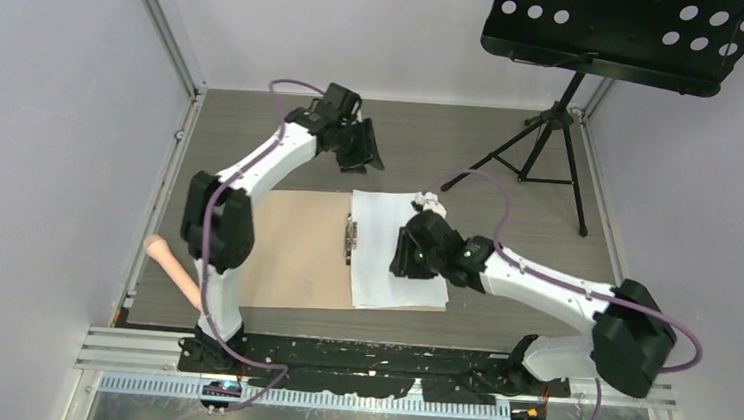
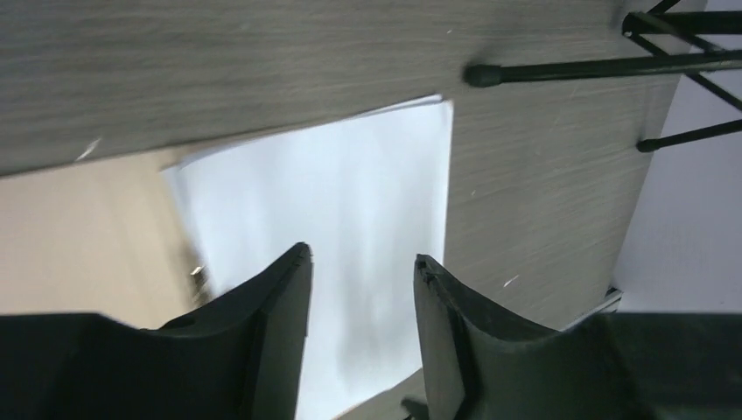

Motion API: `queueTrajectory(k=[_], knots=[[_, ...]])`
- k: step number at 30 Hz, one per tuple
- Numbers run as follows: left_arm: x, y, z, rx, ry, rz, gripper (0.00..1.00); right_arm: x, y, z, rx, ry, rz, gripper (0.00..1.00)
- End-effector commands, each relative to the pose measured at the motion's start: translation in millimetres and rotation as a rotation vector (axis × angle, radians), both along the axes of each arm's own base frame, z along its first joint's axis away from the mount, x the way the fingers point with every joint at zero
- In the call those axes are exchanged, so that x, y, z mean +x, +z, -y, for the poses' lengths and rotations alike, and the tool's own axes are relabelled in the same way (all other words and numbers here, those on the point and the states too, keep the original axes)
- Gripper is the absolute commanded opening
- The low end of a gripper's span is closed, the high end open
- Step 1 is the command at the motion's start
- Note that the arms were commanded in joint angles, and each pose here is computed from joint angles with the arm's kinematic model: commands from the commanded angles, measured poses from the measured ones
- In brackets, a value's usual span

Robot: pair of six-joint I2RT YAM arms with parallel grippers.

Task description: Put the files into the folder

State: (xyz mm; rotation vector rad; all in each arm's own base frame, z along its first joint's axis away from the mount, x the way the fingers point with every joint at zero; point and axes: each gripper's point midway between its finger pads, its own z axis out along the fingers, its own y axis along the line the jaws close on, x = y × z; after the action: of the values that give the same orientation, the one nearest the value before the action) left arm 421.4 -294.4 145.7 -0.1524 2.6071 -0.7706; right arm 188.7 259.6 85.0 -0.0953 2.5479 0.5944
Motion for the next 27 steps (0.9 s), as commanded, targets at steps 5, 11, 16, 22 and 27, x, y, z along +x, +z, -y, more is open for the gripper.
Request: queueTrajectory(k=[5,11,16,22,27], knots=[[-48,5,-92,0.105,0.081,0.036,0.38,103,38,-58,0.073,0.077,0.105,0.4],[-83,-16,-117,0.12,0.099,0.0,0.25,164,39,-92,0.084,0.077,0.124,0.37],[-87,-23,-124,0.126,0.102,-0.024,0.18,186,20,-113,0.083,0.076,0.091,0.33],[-85,-24,-123,0.12,0.089,-0.034,0.18,198,-3,-117,0.046,0.061,0.067,0.3],[-84,-27,-121,0.117,0.073,-0.047,0.17,203,-18,-117,0.024,0.038,0.044,0.26]])
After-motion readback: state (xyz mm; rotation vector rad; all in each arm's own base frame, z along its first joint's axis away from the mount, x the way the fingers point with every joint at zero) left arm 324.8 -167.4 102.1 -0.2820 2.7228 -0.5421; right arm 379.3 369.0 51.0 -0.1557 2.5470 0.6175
